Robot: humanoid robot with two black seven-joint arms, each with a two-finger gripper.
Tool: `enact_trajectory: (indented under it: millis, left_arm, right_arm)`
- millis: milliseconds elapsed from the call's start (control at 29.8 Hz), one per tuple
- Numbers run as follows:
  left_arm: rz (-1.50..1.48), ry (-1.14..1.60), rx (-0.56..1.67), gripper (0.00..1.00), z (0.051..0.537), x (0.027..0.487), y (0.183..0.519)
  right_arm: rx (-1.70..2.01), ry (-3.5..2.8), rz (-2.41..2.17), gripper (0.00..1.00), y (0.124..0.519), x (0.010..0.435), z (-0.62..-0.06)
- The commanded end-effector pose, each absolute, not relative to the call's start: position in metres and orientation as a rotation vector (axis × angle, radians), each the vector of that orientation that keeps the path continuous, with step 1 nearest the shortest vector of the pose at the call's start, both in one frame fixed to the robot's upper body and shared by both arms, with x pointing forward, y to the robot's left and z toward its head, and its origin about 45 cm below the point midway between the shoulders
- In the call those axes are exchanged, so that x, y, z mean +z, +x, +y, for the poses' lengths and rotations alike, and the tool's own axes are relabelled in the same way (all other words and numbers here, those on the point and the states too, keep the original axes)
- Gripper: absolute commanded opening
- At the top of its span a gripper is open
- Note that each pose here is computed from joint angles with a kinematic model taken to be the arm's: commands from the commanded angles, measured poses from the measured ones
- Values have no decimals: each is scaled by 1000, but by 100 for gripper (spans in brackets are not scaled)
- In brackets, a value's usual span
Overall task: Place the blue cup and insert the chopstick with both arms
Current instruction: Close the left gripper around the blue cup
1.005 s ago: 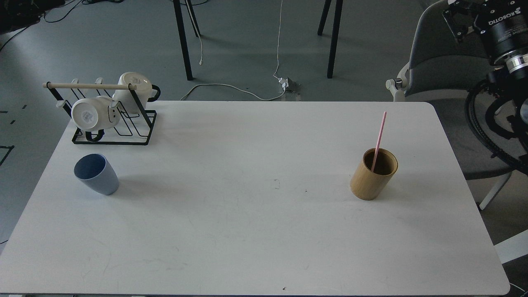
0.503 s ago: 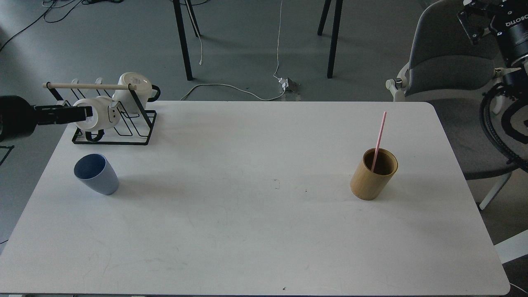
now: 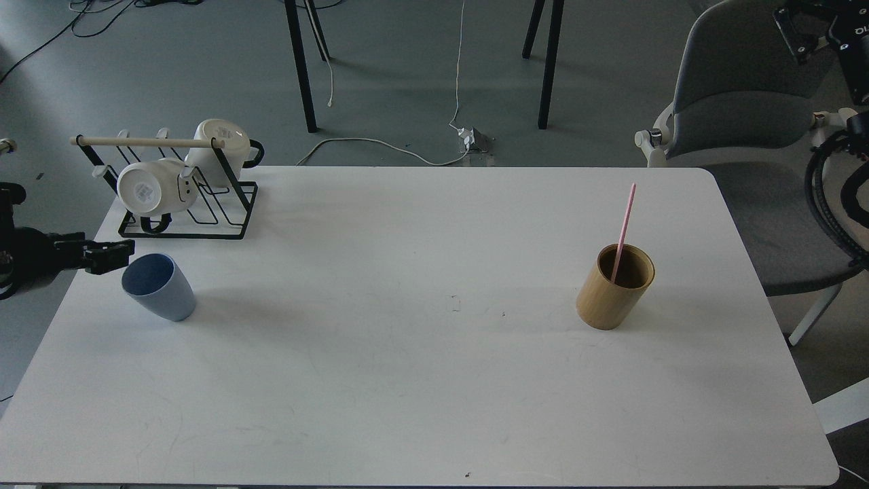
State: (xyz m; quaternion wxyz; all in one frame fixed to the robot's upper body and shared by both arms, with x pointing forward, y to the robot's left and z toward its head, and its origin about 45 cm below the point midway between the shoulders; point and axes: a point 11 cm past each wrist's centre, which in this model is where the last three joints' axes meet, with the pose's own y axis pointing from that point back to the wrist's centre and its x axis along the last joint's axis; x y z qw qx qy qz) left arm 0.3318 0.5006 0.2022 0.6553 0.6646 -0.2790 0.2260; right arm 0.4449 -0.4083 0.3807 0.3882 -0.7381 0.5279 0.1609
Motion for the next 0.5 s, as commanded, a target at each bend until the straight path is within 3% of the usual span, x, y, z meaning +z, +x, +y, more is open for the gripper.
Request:
enact_trajectory:
  millis: [0,268,469]
  left_arm:
    - [-624,1502,517,75,499,187,330]
    - [-617,1448,507,66,480,171,339]
    - [-567,1473,493,66,487,149,327]
  right_arm:
    - [411,-1876,1349,100,444,379,-410]
    - [412,-1876,1350,100,444,379,-410]
    - [411,-1875,1349,100,444,379,-410]
